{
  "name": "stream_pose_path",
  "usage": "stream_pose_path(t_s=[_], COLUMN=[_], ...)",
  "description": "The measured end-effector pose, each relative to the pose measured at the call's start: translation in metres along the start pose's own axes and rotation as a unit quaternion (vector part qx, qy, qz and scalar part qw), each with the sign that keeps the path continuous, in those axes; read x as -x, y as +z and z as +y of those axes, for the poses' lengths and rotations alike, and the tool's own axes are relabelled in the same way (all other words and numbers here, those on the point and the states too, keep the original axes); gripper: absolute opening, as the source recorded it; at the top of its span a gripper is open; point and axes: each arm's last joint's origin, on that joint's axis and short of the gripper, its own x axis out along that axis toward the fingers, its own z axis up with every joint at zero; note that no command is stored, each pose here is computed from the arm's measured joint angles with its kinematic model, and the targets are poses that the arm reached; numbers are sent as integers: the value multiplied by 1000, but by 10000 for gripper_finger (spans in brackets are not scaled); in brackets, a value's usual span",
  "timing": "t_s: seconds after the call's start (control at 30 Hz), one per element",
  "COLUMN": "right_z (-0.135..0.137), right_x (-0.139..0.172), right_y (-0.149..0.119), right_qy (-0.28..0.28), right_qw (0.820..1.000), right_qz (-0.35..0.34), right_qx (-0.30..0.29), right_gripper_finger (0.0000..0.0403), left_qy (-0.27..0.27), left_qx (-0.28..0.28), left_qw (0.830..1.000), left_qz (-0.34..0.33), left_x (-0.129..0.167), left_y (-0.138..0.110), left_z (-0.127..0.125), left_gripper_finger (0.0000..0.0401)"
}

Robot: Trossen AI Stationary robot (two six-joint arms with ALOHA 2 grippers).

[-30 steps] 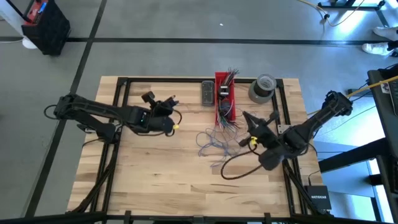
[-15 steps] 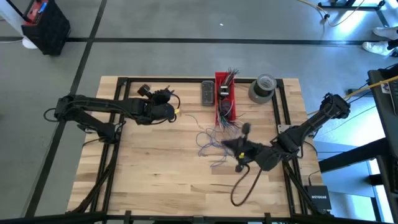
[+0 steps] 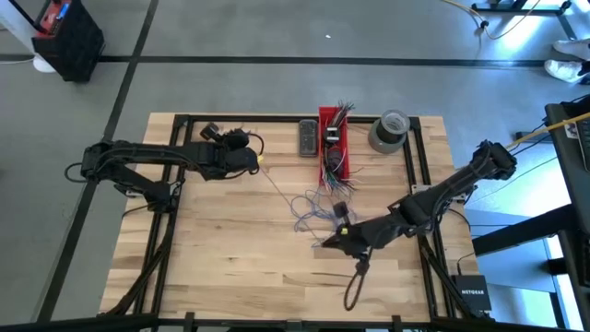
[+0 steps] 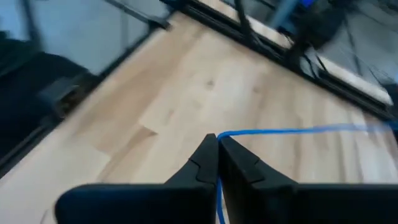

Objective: Coil cords
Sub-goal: Uncoil the blue wire from the black spool

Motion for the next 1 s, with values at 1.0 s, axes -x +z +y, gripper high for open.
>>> stream_pose_path(t_s=[1.0], right_z=[-11], right_x=[-39], right_y=[-70], right_qy=[-161], right_qw=[951], right_qz=[190], right_qx=[-185], right_gripper_finger=[166], left_qy=[-119], left_qx=[-284], left_qw=[940], left_qz=[-148], left_x=[-1], left_y=[-24], left_z=[-84], left_gripper_finger=[5])
